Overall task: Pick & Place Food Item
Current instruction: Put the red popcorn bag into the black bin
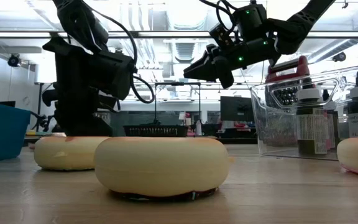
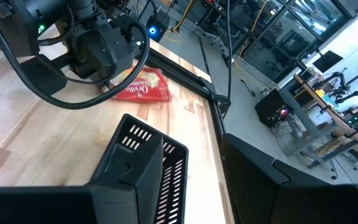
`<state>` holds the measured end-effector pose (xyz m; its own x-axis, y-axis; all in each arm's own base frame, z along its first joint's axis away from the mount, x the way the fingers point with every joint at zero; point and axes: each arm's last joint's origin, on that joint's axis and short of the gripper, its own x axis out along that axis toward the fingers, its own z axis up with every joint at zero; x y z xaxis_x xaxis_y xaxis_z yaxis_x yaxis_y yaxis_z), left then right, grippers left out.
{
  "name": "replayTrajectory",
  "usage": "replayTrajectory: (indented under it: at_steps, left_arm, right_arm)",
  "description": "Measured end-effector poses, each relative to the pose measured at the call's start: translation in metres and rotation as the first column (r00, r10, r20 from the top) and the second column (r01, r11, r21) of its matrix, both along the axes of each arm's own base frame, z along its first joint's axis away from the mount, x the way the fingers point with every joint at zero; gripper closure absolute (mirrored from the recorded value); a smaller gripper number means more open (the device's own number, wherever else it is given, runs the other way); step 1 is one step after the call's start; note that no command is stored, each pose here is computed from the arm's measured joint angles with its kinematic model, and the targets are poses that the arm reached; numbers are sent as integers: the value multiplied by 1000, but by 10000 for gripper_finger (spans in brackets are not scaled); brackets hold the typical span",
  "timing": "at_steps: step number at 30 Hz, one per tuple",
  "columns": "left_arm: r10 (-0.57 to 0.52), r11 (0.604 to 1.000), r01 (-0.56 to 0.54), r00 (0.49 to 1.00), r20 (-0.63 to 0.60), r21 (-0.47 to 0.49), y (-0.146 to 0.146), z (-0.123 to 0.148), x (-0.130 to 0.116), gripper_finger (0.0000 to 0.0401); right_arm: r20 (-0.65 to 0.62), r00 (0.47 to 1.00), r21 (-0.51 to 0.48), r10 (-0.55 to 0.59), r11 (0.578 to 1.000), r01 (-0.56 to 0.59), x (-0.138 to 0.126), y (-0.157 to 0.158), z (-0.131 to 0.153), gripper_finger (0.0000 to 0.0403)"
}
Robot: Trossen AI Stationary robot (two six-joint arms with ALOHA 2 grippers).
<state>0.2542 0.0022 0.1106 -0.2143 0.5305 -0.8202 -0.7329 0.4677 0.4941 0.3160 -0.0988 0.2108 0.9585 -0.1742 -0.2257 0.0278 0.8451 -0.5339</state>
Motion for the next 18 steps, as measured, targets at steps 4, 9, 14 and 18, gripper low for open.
replayTrajectory:
  at_steps: [4,9,14,18]
  left_arm:
    - [0,1000,0,1000,7,0,0,1,1,398]
    - [-15,1000,15,1000,17,1,0,4,6,399]
    - [-29,999,28,999,25,29,-1,18,12,400]
    - [-61,995,57,996,57,76,-3,31,15,400]
  right_arm:
    - [0,1000,0,0,1000,0,0,0,0,243]
    - [0,1000,0,0,1000,0,0,0,0,238]
    - [0,1000,0,0,1000,0,0,0,0,243]
    - [0,1000,0,0,1000,0,0,0,0,247]
